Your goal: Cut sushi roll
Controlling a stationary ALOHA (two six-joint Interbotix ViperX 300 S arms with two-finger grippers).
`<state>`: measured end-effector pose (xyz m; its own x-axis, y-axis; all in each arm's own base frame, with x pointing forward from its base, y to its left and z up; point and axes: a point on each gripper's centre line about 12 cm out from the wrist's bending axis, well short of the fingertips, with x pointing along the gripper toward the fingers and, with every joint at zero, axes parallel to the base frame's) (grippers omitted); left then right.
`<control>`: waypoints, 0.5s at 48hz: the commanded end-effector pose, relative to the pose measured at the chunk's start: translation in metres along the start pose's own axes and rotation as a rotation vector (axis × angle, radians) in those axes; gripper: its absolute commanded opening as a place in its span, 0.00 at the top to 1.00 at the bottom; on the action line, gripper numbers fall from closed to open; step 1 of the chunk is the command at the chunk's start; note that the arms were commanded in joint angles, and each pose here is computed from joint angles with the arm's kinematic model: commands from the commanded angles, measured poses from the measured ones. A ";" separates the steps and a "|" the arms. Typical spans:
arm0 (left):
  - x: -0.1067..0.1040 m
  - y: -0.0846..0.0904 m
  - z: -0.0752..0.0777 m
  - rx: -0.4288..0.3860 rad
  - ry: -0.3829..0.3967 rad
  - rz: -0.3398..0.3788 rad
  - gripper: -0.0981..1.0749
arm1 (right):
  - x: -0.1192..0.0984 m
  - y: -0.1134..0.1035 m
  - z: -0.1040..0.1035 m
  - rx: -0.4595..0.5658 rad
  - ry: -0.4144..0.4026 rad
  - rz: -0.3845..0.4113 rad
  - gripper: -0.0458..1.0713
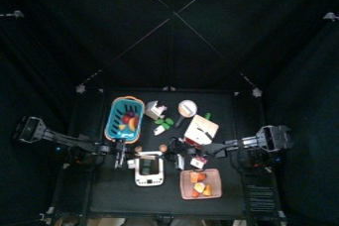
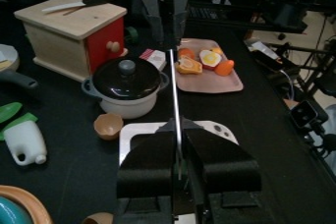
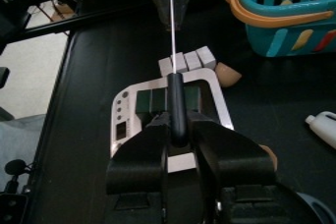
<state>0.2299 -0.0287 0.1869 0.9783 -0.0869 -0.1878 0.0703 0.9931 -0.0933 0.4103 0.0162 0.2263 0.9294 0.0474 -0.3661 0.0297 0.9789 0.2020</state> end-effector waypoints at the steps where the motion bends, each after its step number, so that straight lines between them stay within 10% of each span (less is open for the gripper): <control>1: 0.002 0.000 0.005 -0.001 -0.015 0.001 0.54 | -0.002 0.003 0.018 0.000 -0.052 0.008 0.51; 24: 0.007 0.008 -0.017 0.005 0.110 0.034 0.54 | 0.016 0.000 -0.007 0.002 0.022 -0.001 0.51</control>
<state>0.2295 -0.0240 0.1700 0.9559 -0.0677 -0.2858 0.0451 0.9953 -0.0852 0.4166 0.0177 0.1970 0.9011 0.0488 -0.4308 0.0416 0.9793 0.1981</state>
